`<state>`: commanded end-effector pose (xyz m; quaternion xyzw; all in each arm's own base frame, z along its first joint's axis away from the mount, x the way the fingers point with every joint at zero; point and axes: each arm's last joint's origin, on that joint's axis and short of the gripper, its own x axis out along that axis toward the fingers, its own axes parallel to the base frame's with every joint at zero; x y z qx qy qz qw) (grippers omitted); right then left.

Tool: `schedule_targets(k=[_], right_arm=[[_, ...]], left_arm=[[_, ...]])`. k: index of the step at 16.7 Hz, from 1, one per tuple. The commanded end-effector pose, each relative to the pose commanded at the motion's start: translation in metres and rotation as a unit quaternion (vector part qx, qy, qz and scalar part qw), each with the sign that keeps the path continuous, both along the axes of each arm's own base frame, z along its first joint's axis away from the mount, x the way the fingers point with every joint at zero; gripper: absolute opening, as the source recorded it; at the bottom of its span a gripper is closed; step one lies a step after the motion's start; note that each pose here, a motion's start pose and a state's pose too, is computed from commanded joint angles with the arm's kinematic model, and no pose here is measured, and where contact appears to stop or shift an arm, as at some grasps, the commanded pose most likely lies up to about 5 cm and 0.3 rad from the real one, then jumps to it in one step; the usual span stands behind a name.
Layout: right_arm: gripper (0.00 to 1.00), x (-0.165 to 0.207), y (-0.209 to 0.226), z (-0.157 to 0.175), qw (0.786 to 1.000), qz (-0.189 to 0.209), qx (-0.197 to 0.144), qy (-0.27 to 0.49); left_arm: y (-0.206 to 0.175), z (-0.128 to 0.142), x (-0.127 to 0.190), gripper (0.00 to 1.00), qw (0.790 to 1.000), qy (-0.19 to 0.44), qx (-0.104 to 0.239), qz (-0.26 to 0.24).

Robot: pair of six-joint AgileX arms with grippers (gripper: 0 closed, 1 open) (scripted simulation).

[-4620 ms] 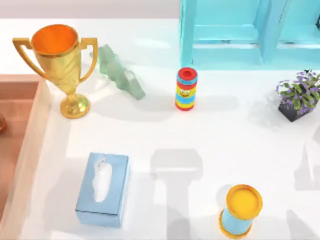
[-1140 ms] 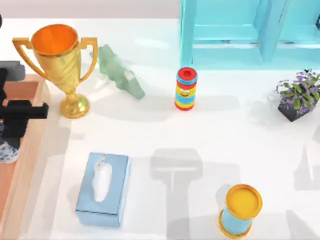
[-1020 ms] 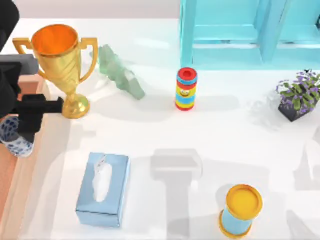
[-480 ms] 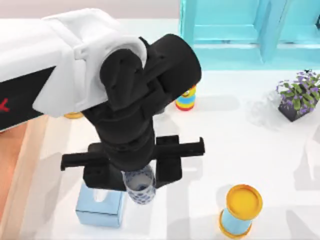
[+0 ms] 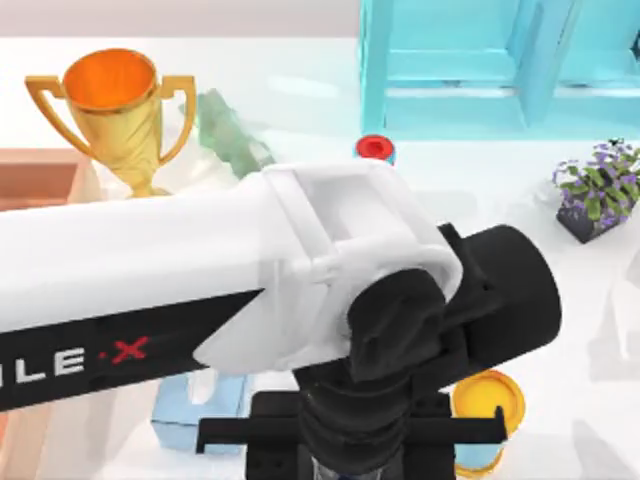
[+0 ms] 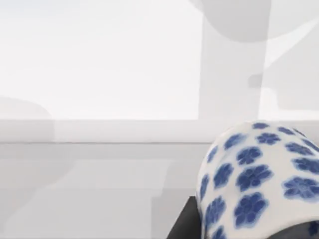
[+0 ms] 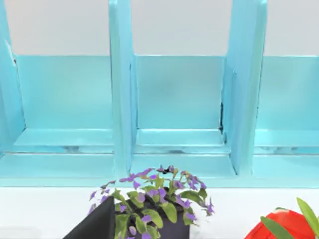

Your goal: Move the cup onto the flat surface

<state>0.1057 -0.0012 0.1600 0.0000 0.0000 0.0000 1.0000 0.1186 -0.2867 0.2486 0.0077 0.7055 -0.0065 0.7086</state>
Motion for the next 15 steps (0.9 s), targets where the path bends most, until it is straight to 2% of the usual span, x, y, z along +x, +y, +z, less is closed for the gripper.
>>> schedule_targets(k=[6,12,15], right_arm=[[1.0,0.0,0.0,0.0,1.0,0.0,0.0,0.0],[1.0,0.0,0.0,0.0,1.0,0.0,0.0,0.0],[1.0,0.0,0.0,0.0,1.0,0.0,0.0,0.0]], left_arm=[[0.001,-0.005,0.001,0.0,1.0,0.001,0.0,-0.001],[0.0,-0.057,0.001,0.0,1.0,-0.001,-0.003,-0.001],[0.0,-0.065,0.001,0.0,1.0,0.0,0.0,0.0]])
